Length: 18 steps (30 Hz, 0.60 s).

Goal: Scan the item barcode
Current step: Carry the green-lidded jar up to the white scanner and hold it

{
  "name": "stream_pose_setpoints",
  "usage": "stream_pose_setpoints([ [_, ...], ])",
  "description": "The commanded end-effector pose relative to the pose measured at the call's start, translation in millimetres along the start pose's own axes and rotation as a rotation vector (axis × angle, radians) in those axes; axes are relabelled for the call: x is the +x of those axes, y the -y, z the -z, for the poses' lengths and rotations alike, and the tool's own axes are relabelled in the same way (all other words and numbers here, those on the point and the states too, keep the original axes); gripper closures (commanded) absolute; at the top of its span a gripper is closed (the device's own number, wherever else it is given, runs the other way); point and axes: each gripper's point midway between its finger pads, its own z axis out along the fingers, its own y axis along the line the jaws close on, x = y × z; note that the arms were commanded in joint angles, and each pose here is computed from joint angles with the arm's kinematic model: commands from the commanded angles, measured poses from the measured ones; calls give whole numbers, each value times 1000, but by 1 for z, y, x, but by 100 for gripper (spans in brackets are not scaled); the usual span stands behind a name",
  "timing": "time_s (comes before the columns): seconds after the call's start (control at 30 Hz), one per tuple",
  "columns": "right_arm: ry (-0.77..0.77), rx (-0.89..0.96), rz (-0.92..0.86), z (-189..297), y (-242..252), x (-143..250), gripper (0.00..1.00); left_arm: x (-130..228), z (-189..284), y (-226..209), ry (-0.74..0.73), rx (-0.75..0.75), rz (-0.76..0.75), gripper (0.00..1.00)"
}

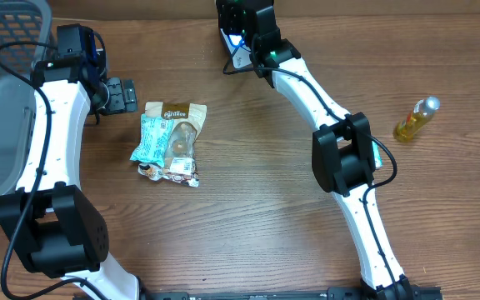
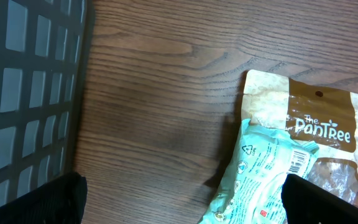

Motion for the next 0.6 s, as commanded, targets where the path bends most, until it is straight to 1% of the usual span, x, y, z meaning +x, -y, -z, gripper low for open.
stream_pose_setpoints([
  [0.0, 27, -13, -10, 4, -6, -15, 96, -8, 12, 3, 37, 10, -22, 0],
  [0.1, 40, -20, -6, 9, -9, -24, 96, -8, 12, 3, 37, 10, -22, 1],
  [0.23, 59, -20, 154, 29, -22, -55, 96, -8, 12, 3, 37, 10, -22, 1],
  [0.3, 43, -4, 179, 43, -23, -68, 96, -8, 12, 3, 37, 10, -22, 1],
  [0.33, 17, 9, 179, 55, -23, -77, 96, -8, 12, 3, 37, 10, -22, 1],
  [0.43, -61, 50, 178, 78, -16, -82, 96, -8, 12, 3, 37, 10, -22, 0],
  [0.57, -263, 165, 102, 119, 16, -66, 96, -8, 12, 3, 37, 10, -22, 0],
])
